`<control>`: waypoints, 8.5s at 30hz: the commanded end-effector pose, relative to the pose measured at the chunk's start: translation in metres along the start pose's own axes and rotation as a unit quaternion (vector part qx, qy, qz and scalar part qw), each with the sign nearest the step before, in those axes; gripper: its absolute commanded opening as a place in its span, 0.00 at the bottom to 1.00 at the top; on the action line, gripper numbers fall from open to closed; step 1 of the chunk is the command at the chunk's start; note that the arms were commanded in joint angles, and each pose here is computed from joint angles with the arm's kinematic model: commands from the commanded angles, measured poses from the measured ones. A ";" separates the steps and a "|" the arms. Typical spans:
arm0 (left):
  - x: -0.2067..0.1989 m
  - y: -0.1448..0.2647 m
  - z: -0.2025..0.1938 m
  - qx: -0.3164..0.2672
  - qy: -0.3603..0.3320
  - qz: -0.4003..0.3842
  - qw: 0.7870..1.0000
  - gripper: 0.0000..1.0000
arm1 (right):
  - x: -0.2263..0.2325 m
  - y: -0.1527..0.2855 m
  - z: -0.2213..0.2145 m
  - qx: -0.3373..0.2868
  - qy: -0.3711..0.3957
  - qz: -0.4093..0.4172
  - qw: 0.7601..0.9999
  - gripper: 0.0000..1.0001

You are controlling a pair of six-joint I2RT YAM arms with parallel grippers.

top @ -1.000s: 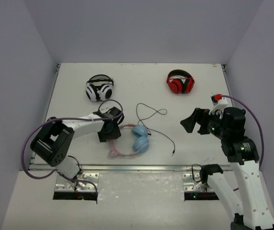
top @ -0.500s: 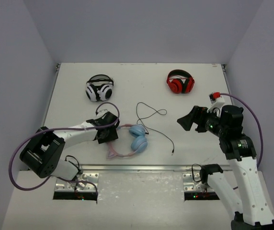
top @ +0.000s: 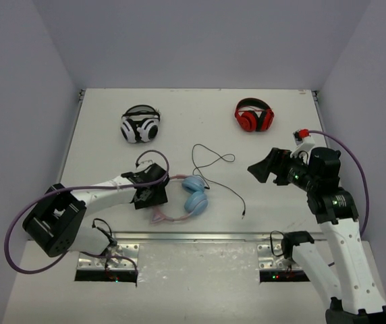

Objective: Wrap the headphones

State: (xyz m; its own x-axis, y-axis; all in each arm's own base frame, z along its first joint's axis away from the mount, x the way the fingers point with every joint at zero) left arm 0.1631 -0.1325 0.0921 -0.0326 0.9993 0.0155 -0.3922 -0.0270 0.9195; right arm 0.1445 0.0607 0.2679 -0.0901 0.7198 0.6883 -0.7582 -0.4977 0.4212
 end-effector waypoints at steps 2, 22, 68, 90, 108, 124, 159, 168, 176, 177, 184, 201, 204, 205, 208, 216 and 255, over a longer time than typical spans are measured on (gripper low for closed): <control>0.003 0.011 -0.017 0.051 -0.005 0.030 0.998 0.65 | 0.003 -0.002 0.003 -0.021 0.011 0.022 0.999 0.99; -0.014 -0.003 0.011 0.019 -0.025 0.081 0.996 0.42 | -0.001 -0.002 -0.001 -0.022 0.031 0.027 0.999 0.99; 0.052 0.353 0.089 -0.392 -0.030 -0.217 0.893 0.00 | 0.100 -0.137 -0.014 0.004 0.199 0.472 0.859 0.98; 0.042 0.340 0.083 -0.389 -0.082 -0.259 0.880 0.00 | 0.061 -0.093 -0.010 -0.147 0.144 0.276 0.939 0.96; 0.040 0.338 0.081 -0.398 -0.064 -0.278 0.872 0.00 | 0.069 -0.053 -0.055 0.070 0.195 0.492 0.846 0.95; 0.038 0.343 0.090 -0.423 -0.003 -0.281 0.862 0.00 | 0.094 -0.096 -0.060 0.022 0.172 0.435 0.884 0.01; -0.021 0.159 0.085 -0.282 -0.282 -0.153 0.904 0.00 | 0.104 -0.028 0.059 -0.094 0.298 0.219 0.924 0.01; -0.088 0.153 0.038 -0.219 -0.416 -0.279 0.837 0.00 | 0.112 -0.089 0.048 -0.037 0.305 0.084 0.948 0.01; -0.097 0.171 0.032 -0.229 -0.431 -0.330 0.808 0.00 | 0.092 -0.119 0.034 -0.037 0.256 -0.038 0.965 0.01; -0.098 0.171 0.033 -0.235 -0.428 -0.319 0.812 0.00 | 0.090 -0.121 0.032 -0.035 0.255 -0.045 0.965 0.01; -0.095 0.180 0.039 -0.264 -0.410 -0.301 0.819 0.00 | 0.086 -0.130 0.022 0.000 0.244 -0.088 0.966 0.01; -0.090 0.206 0.053 -0.336 -0.356 -0.300 0.819 0.00 | 0.081 -0.140 0.002 0.037 0.238 -0.146 0.960 0.01; -0.089 0.205 0.054 -0.338 -0.348 -0.288 0.825 0.01 | 0.084 -0.139 0.001 0.040 0.235 -0.131 0.962 0.01; -0.088 0.205 0.054 -0.341 -0.344 -0.289 0.826 0.00 | 0.083 -0.141 -0.001 0.047 0.238 -0.127 0.962 0.01; -0.085 0.219 0.058 -0.379 -0.311 -0.309 0.815 0.00 | 0.076 -0.147 -0.013 0.071 0.239 -0.098 0.963 0.01; -0.066 0.262 0.057 -0.449 -0.249 -0.388 0.766 0.00 | 0.085 -0.139 -0.038 0.051 0.230 0.146 0.961 0.01; -0.003 0.362 0.094 -0.587 0.065 -0.375 0.715 0.00 | 0.103 -0.173 -0.076 0.054 0.110 0.410 0.904 0.27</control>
State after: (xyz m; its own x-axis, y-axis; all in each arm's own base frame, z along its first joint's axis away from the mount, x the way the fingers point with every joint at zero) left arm 0.1148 -0.1626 0.4006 0.5678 0.7871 -0.2411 -0.8212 0.5619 -0.0997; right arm 0.2176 0.2531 0.2126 -0.6888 0.2466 0.6817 -0.3548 -0.9347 -0.0203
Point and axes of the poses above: each gripper's point midway between its finger pads, its own y axis back along the fingers, its own x axis along the line the jaws close on, z = x × y, the point moved 10 cm from there along y, back along the fingers, and after that the axes turned 15 degrees about -y, right-handed, at the moved point
